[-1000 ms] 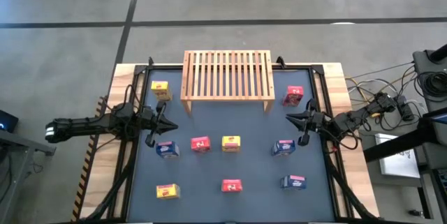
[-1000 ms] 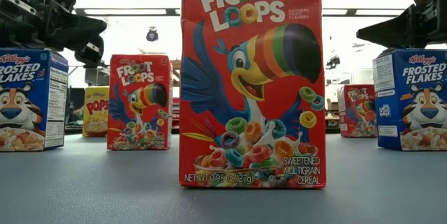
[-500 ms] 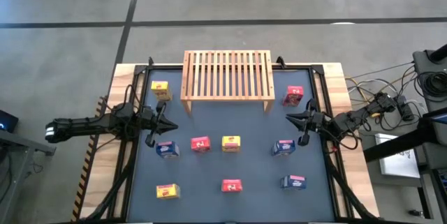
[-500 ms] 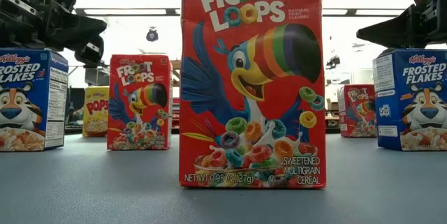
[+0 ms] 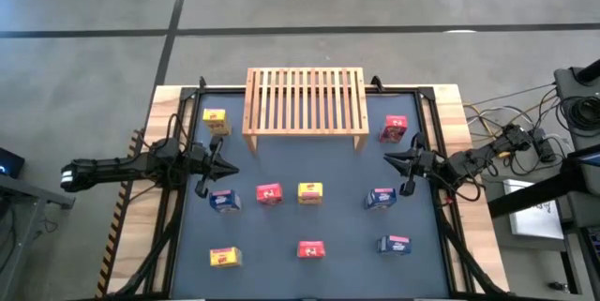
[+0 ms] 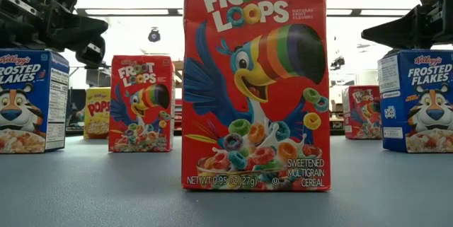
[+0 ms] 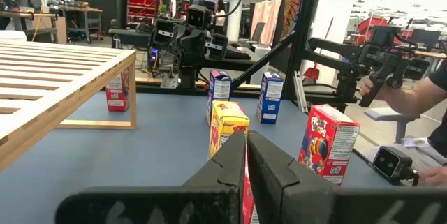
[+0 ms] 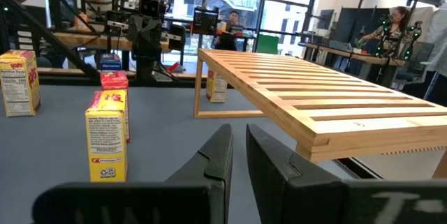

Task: Stack cereal on shelf
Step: Put the top right blue cereal box on the shelf

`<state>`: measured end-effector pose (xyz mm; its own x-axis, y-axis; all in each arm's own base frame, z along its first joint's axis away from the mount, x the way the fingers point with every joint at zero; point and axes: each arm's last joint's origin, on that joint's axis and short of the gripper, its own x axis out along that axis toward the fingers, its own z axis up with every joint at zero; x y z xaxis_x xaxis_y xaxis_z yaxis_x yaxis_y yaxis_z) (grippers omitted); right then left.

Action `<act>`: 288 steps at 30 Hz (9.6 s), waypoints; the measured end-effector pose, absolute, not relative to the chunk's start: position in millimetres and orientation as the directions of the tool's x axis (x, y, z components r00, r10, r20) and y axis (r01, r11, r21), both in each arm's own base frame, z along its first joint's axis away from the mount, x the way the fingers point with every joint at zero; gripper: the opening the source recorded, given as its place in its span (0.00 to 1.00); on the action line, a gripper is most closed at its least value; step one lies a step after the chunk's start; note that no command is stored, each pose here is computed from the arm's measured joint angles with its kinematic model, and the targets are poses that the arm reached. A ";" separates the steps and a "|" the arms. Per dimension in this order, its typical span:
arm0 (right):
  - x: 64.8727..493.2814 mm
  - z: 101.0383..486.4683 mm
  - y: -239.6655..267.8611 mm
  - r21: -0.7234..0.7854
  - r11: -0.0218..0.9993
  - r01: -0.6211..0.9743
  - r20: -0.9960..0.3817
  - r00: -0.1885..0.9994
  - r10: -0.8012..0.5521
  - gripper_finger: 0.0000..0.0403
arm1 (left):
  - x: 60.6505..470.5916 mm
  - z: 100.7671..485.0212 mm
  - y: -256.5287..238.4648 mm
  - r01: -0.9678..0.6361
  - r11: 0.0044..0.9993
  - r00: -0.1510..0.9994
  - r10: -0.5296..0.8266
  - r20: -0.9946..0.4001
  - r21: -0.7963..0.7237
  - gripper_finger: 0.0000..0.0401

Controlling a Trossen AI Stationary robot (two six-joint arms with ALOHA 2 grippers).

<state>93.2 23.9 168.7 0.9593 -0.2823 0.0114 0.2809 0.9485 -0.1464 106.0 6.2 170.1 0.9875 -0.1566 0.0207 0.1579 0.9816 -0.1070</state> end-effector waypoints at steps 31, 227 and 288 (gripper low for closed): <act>74.3 269.2 25.6 0.091 0.994 -0.059 -0.260 0.962 0.081 0.08 | 106.0 170.0 6.3 0.158 0.982 0.988 -0.156 0.021 -0.107 0.00; 77.8 142.3 69.9 0.163 0.987 -0.009 -0.425 0.902 0.078 0.81 | 106.1 169.2 6.3 0.157 0.981 0.988 -0.157 0.012 -0.110 0.00; 82.6 156.0 74.2 0.107 0.994 -0.038 -0.316 0.946 0.070 0.49 | 106.2 169.1 6.3 0.157 0.981 0.988 -0.157 0.012 -0.110 0.00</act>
<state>82.6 74.2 156.0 0.9461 0.0705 -0.3162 -0.0384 0.9936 0.1065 106.2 6.3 169.1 0.9875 -0.1569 0.0119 0.1573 0.9814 -0.1100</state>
